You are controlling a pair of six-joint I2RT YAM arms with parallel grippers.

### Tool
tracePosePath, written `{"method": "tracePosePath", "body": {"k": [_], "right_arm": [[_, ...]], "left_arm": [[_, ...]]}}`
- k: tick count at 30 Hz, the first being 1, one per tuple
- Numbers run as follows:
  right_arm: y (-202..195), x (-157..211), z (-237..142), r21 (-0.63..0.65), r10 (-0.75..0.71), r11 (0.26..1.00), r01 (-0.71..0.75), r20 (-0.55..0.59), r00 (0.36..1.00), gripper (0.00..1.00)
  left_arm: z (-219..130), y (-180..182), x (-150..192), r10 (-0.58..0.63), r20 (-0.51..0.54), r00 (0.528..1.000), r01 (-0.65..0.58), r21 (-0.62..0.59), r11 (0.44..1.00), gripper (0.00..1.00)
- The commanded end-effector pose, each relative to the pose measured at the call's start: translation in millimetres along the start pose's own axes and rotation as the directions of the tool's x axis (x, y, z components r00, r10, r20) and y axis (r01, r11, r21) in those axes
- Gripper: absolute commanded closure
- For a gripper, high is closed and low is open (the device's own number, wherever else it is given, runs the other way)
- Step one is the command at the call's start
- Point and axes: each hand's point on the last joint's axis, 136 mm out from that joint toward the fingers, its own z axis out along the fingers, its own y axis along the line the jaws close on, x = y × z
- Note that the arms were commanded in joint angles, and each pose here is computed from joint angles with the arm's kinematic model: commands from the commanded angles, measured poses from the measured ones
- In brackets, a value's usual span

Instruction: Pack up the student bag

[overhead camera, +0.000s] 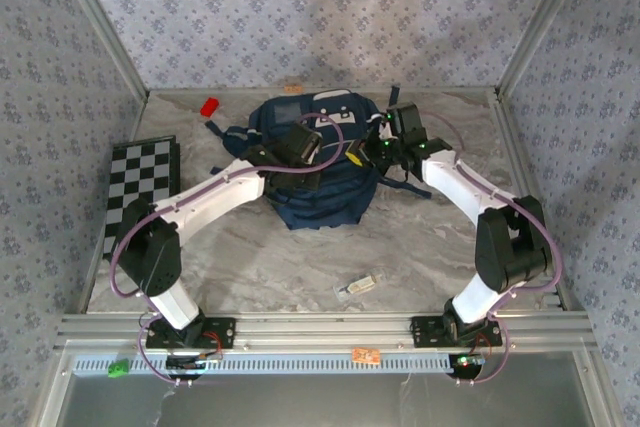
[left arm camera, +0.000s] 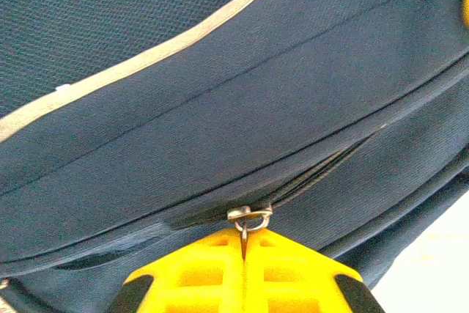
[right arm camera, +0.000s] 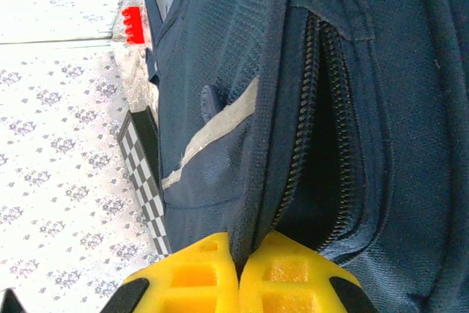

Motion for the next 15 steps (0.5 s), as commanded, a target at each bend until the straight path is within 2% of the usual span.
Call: {"method": "tracePosePath", "body": {"k": [1,7,15], "right_arm": [[9.3,-36.9,-17.8,-0.013,-0.069,0.997,0.070,0.081,0.994,1.00],[3.8,-59.9,-21.2,-0.020,-0.087,0.996,0.088,0.026,0.996,1.00],[-1.3,-82.5,-31.3,-0.023,-0.126,0.992,0.126,-0.012,0.992,1.00]], "left_arm": [[-21.3,32.0,12.1,0.072,-0.018,0.997,-0.073,-0.099,0.992,1.00],[-19.4,50.6,20.1,0.177,0.020,0.984,-0.173,-0.112,0.979,1.00],[-3.2,84.8,14.4,0.231,0.070,0.970,-0.216,-0.182,0.959,1.00]]}}
